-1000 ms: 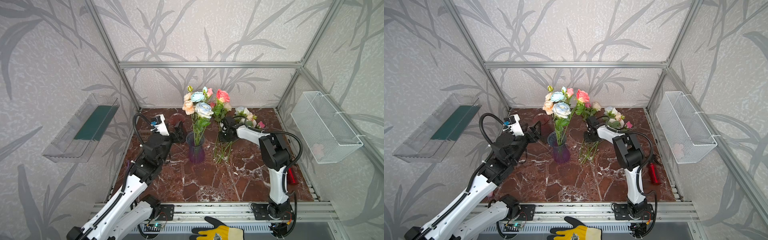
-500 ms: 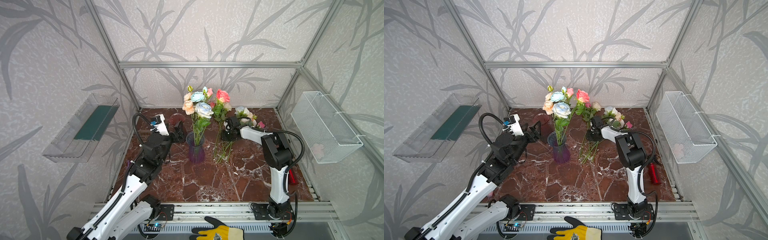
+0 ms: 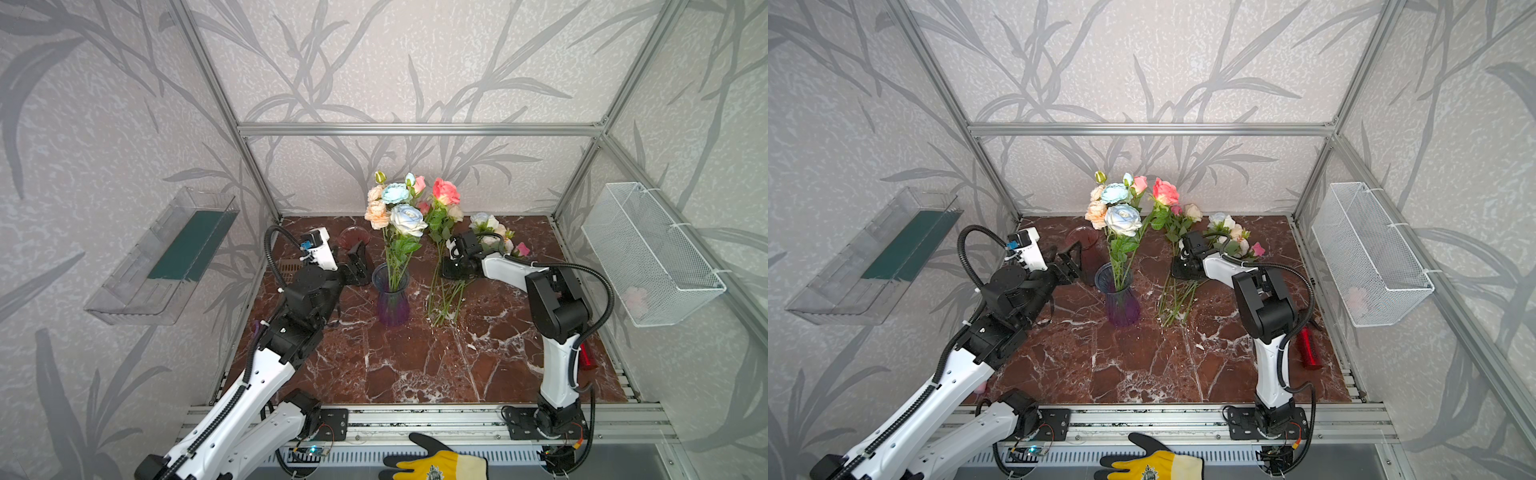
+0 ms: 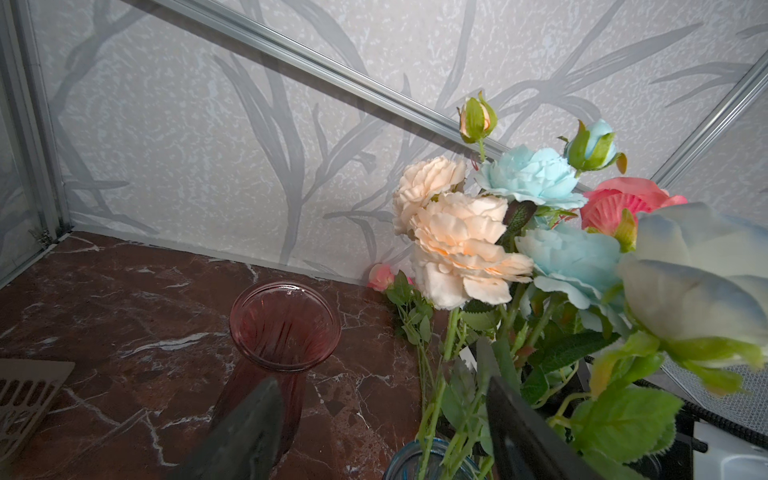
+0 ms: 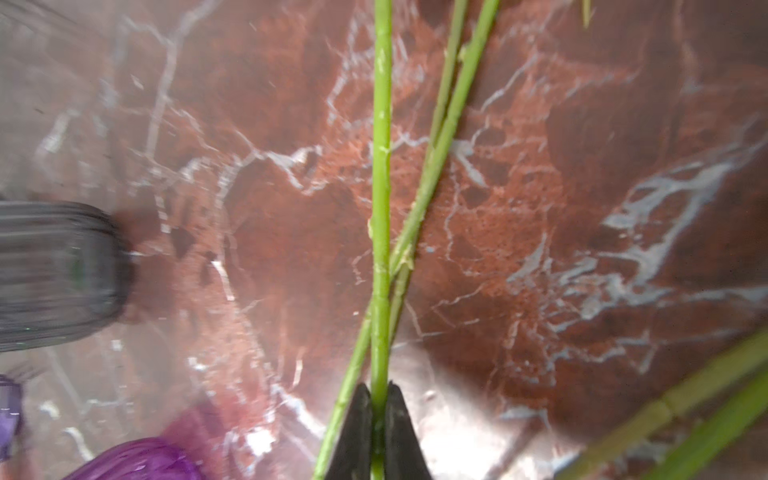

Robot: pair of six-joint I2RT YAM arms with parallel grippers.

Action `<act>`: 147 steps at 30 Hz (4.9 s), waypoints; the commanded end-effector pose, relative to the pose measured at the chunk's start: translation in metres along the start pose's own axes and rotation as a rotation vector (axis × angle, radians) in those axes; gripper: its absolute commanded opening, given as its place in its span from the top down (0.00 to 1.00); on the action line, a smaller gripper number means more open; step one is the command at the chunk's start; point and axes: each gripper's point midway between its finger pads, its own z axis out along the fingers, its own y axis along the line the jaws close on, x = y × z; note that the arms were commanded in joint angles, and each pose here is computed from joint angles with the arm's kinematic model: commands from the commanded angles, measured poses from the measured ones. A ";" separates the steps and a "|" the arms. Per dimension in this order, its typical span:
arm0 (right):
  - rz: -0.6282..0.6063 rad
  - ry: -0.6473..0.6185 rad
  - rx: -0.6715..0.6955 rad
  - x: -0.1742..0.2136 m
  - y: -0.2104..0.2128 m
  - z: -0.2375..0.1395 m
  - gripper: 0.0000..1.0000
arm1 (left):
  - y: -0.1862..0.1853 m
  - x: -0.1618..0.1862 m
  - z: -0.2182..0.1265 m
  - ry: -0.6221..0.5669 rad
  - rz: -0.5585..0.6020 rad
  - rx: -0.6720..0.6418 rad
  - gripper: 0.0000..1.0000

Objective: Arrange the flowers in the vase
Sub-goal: 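Grasp a pink rose stem in the pile with the right gripper and lift, then carry the pink rose toward the left gripper while the left gripper reaches toward it, then grasp the pink rose stem with the left gripper while the right gripper opens and withdraws, then lower the pink rose stem into the purple vase with the left gripper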

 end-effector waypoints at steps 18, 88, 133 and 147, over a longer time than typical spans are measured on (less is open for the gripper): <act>0.033 -0.466 -0.185 -0.016 0.044 -0.174 0.98 | -0.057 -0.010 -0.008 -0.022 -0.042 0.351 0.24; -0.597 -0.730 -0.722 0.128 0.273 -0.288 0.90 | -0.166 -0.010 -0.076 0.109 0.017 1.006 1.00; -0.399 -0.946 -0.294 0.098 0.104 -0.343 0.49 | -0.082 -0.043 0.032 -0.085 0.284 0.268 1.00; -0.384 -0.933 -0.278 0.098 0.097 -0.335 0.49 | -0.060 0.011 0.047 0.029 0.254 0.226 0.84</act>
